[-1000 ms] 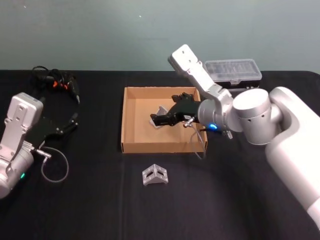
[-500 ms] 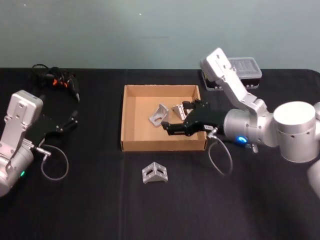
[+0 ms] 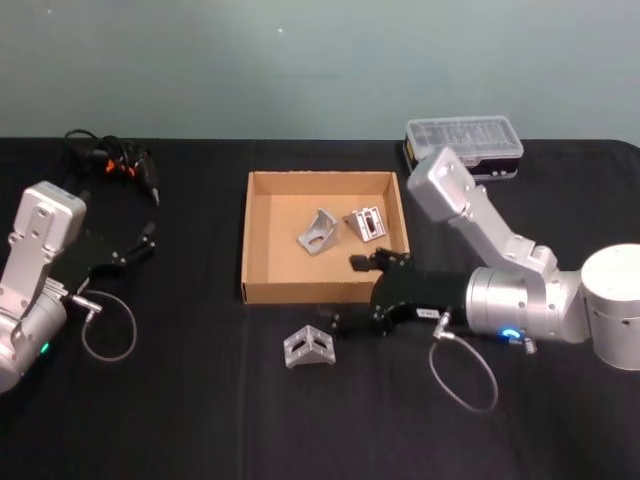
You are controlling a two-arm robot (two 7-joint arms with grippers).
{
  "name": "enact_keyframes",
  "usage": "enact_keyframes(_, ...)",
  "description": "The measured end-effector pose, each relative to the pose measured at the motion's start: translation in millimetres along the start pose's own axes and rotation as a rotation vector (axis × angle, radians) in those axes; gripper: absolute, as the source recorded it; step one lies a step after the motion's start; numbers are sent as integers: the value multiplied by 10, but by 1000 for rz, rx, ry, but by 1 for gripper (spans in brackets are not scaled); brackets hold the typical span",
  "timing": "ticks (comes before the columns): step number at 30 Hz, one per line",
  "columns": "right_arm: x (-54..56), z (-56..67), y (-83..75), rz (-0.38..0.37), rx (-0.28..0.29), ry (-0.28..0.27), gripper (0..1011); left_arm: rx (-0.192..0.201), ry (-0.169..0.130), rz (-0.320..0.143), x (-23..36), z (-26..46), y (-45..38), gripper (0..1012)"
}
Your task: Use one hand to pick up the angle iron from the table and place it into the box.
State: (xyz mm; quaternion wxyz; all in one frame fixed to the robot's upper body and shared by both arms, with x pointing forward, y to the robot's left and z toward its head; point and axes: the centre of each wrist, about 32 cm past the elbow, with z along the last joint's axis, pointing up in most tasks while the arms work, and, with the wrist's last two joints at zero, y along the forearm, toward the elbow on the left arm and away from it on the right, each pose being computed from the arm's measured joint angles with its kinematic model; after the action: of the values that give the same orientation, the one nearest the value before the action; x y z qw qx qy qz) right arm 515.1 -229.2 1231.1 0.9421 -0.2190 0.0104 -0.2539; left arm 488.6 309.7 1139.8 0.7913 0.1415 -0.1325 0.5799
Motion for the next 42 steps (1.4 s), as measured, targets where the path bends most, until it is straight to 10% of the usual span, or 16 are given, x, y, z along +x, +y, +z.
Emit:
enact_keyframes(15,62,49,317,135,-158,-167,1003,0,0,0,0,0,0,1011)
enact_keyframes(42,106,99,569,175,-224,-176,1003,0,0,0,0,0,0,1011)
